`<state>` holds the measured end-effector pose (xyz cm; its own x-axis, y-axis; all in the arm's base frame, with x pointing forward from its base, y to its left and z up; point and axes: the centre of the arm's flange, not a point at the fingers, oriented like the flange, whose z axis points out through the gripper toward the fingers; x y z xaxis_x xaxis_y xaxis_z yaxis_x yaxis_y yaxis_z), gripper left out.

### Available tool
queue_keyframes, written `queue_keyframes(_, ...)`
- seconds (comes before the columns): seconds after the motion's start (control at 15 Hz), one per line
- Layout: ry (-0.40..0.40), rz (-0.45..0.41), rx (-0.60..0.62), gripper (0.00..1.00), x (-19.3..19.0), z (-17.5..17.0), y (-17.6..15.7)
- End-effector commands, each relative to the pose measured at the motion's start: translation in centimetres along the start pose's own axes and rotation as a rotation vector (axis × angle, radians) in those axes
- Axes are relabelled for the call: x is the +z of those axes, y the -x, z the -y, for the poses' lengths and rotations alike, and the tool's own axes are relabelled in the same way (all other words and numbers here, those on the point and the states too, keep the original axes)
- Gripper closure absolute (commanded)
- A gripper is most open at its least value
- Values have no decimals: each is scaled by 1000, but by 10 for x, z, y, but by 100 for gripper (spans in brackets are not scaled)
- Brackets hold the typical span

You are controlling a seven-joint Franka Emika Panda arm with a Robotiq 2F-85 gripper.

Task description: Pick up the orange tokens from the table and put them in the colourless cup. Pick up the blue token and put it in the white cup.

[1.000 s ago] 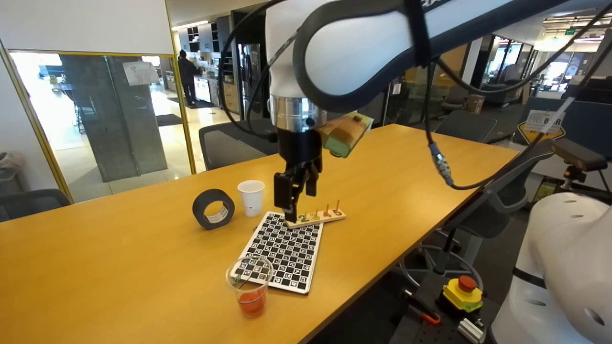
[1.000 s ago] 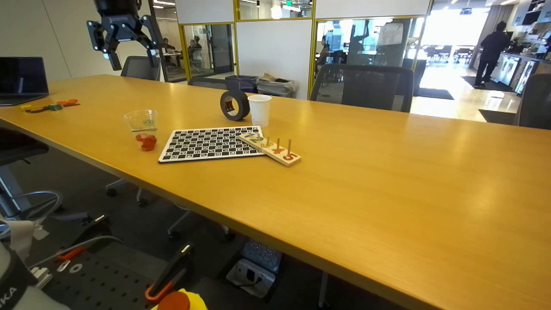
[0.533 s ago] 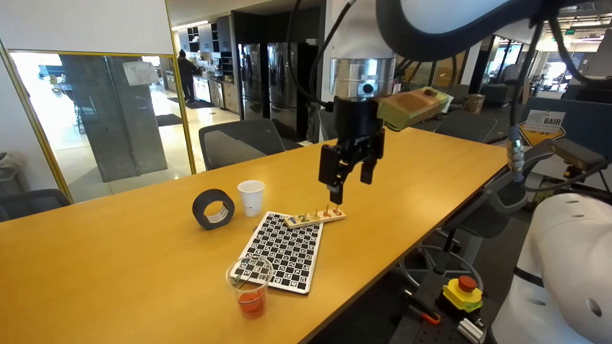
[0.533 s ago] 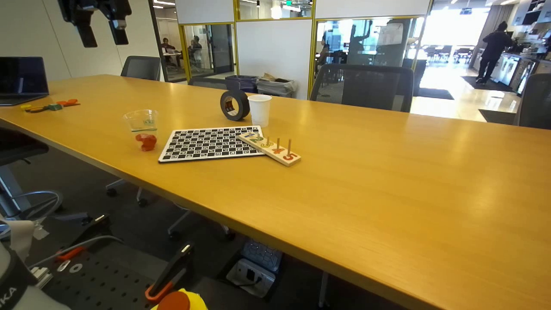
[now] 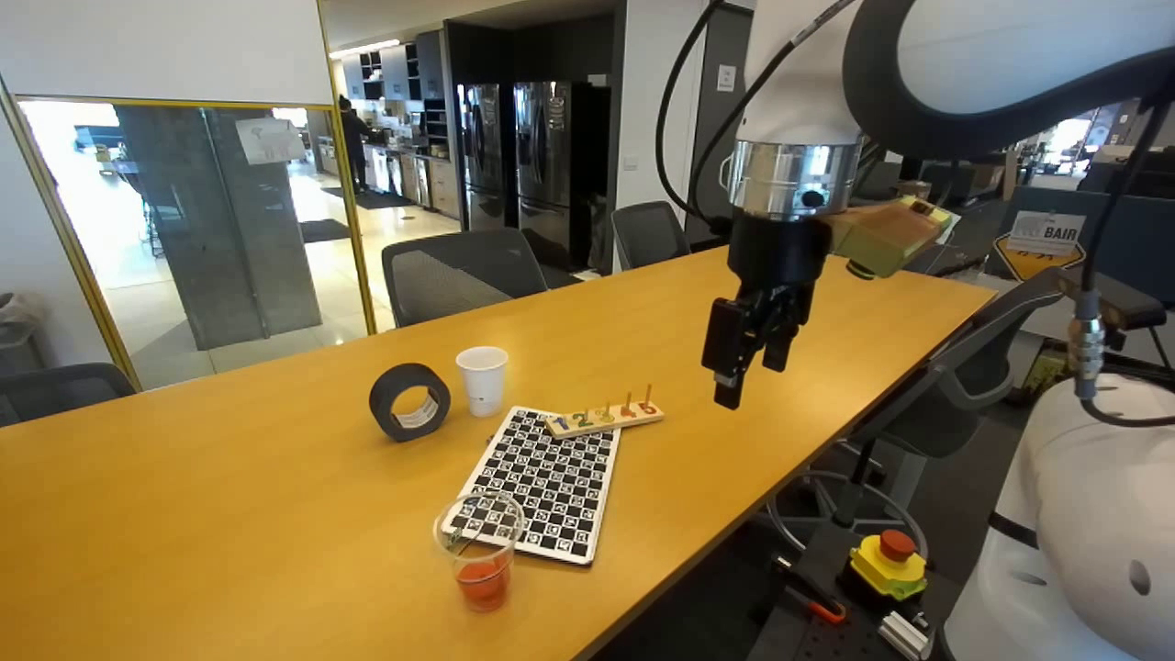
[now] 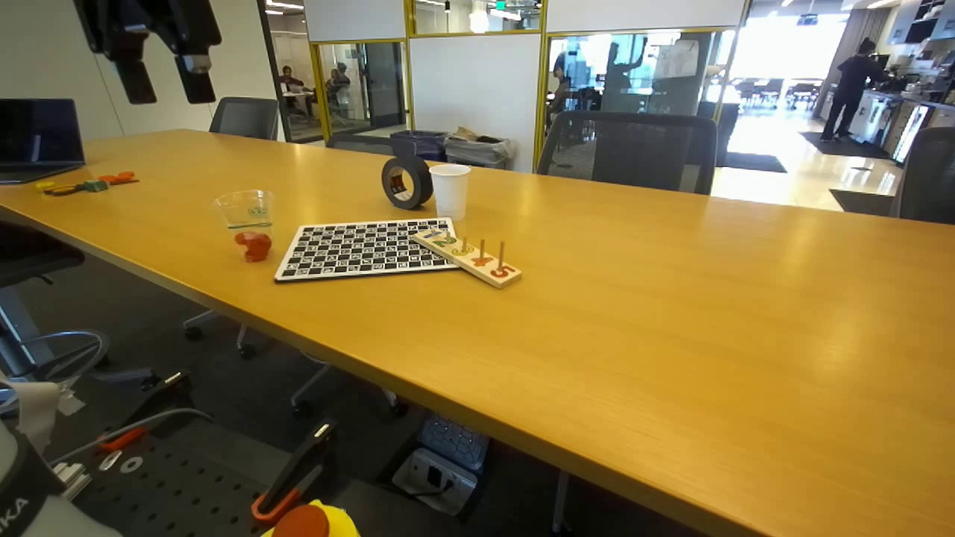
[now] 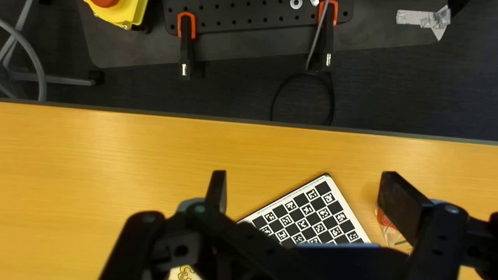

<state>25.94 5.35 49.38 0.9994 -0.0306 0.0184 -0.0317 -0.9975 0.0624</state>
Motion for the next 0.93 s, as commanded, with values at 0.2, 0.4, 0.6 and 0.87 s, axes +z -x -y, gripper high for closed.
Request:
queue_keyframes(0.2, -27, -1, -109, 0, 13, -29, 14)
queue_keyframes(0.4, -33, 13, -90, 0, 12, -22, 6)
queue_keyframes(0.6, -33, 13, -93, 0, 12, -22, 6)
queue_keyframes(0.87, -33, 13, -95, 0, 12, -22, 6)
